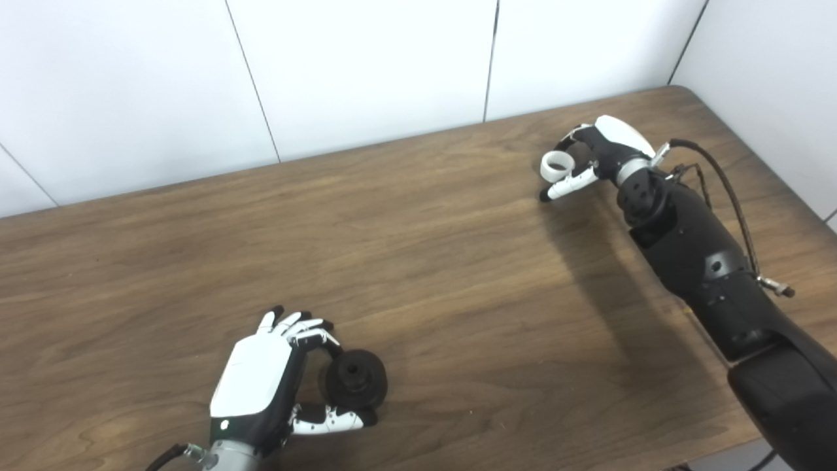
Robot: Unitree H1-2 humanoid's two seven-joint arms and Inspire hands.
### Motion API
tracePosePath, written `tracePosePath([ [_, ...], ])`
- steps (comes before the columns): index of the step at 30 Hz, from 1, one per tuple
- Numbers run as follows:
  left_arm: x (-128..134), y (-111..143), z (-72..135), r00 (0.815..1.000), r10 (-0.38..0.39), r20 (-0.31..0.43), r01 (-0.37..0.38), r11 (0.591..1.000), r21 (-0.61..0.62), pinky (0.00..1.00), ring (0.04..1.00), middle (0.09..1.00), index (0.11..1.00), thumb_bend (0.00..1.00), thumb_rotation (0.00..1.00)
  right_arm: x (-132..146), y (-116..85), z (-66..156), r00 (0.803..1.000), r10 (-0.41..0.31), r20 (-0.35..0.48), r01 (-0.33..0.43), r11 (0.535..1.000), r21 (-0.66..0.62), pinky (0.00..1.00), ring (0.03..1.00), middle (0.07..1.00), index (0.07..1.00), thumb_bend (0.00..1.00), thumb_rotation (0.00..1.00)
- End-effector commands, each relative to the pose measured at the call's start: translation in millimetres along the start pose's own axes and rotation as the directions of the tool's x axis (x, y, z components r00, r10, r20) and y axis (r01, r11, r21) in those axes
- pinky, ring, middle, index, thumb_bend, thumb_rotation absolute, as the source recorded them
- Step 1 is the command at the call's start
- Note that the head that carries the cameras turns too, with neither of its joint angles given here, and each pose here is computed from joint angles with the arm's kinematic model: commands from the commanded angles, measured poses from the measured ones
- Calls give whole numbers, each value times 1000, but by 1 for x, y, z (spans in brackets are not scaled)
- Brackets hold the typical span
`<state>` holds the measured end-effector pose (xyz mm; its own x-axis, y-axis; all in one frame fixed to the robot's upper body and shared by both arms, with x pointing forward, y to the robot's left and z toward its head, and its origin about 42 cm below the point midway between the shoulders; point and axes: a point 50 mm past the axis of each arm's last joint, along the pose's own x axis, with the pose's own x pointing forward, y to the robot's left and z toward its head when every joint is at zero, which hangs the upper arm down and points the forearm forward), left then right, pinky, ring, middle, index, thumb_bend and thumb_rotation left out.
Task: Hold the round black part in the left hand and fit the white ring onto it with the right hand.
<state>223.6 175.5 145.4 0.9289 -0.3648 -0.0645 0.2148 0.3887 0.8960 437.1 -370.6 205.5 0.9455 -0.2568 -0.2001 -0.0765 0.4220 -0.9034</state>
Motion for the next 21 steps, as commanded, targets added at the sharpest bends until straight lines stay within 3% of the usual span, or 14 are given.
tracePosePath([
  [1,-7,-5,-8,998,-45,-42,46,999,27,1000,888,780,482,524,51,7,-37,10,995,-96,22,97,995,-32,973,995,942,706,764,285],
  [12,-7,-6,-8,998,-46,-45,47,999,23,1000,892,779,482,524,51,10,-34,16,995,-93,33,94,995,-28,954,981,920,683,723,272],
  [16,-8,-6,-7,998,-43,-43,44,999,24,1000,890,778,482,524,51,9,-31,16,994,-101,35,100,995,9,936,978,911,637,710,220],
  [17,-8,-6,-7,998,-43,-44,44,999,23,1000,890,779,482,524,51,9,-30,16,994,-105,38,104,994,21,920,976,906,551,597,176],
  [18,-8,-6,-7,998,-43,-45,44,999,22,1000,891,780,482,524,51,9,-29,16,993,-110,41,108,994,28,903,970,898,521,558,158],
  [21,-8,-5,-7,998,-41,-43,42,999,23,1000,890,778,482,524,51,9,-28,16,991,-124,52,122,992,31,860,949,866,491,521,135],
])
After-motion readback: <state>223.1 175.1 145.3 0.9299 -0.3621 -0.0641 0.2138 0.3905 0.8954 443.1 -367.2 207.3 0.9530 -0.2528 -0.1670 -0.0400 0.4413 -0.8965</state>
